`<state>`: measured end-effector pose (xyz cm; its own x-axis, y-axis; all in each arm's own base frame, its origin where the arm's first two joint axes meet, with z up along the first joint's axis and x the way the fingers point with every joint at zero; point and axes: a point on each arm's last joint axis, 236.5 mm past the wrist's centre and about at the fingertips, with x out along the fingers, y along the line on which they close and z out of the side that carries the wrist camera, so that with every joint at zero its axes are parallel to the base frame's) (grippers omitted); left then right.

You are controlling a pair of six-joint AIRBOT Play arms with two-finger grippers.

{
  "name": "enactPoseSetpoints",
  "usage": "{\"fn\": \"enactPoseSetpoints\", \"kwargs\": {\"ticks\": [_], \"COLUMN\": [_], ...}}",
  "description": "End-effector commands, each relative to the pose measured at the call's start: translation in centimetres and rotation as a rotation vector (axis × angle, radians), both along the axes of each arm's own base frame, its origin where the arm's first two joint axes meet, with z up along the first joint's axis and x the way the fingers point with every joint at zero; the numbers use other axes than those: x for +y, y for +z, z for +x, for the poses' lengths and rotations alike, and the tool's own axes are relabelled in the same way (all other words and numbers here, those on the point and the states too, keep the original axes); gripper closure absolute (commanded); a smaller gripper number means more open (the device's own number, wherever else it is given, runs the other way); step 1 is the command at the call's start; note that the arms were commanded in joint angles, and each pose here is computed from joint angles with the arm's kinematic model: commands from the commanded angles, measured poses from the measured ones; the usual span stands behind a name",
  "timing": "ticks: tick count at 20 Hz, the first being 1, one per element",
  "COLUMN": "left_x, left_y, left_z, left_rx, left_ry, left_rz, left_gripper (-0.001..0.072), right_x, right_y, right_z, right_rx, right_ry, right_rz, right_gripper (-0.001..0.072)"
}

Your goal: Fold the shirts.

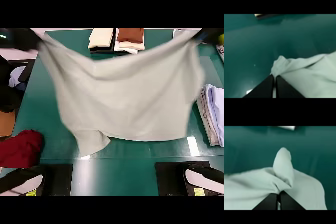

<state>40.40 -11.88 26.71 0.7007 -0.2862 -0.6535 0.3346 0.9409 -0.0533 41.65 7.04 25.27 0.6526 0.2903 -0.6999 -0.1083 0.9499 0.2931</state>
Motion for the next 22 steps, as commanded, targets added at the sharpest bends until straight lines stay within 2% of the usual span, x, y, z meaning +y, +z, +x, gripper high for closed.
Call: {"fn": "enactPoseSetpoints", "kwargs": {"ticks": [1, 4, 7, 8, 9, 10, 12, 15, 20, 21, 22], "left_x": [-0.6, 0.2, 0.5, 0.5, 0.6, 1.0, 2.5, 4.6, 4.7, 4.6, 4.4], "left_y": [-15.3, -22.9, -25.1, -25.0, -24.7, -24.1, -22.6, -21.4, -26.9, -28.2, -29.2], "left_z": [4.0, 6.9, 7.7, 7.7, 7.7, 7.4, 5.8, 1.9, -8.3, -10.1, -11.5], "left_rx": [0.328, 0.404, 0.42, 0.419, 0.421, 0.431, 0.472, 0.528, 0.657, 0.68, 0.701], "left_ry": [0.006, 0.031, 0.036, 0.036, 0.036, 0.04, 0.067, 0.118, 0.173, 0.173, 0.173], "left_rz": [0.08, 0.15, 0.175, 0.175, 0.18, 0.192, 0.189, 0.176, 0.096, 0.082, 0.065], "left_gripper": [0.0681, 0.0681, 0.068, 0.0678, 0.0539, 0.028, 0.028, 0.028, 0.028, 0.028, 0.028], "right_x": [2.2, 3.8, 4.5, 4.6, 4.6, 4.4, 3.7, 1.0, -8.1, -9.3, -10.3], "right_y": [-13.8, -20.0, -21.4, -21.0, -20.3, -19.1, -16.4, -14.8, -20.0, -21.7, -23.5], "right_z": [2.8, 5.1, 6.6, 7.0, 7.4, 7.7, 7.2, 3.3, -7.2, -9.8, -12.3], "right_rx": [0.263, 0.327, 0.346, 0.341, 0.335, 0.32, 0.3, 0.331, 0.53, 0.586, 0.645], "right_ry": [0.043, 0.052, 0.062, 0.066, 0.07, 0.071, 0.089, 0.119, -0.063, -0.1, -0.137], "right_rz": [-0.068, -0.062, -0.064, -0.063, -0.064, -0.065, -0.078, -0.129, -0.212, -0.194, -0.174], "right_gripper": [0.0693, 0.0693, 0.069, 0.0642, 0.0427, 0.0357, 0.0357, 0.0357, 0.0356, 0.032, 0.0206]}}
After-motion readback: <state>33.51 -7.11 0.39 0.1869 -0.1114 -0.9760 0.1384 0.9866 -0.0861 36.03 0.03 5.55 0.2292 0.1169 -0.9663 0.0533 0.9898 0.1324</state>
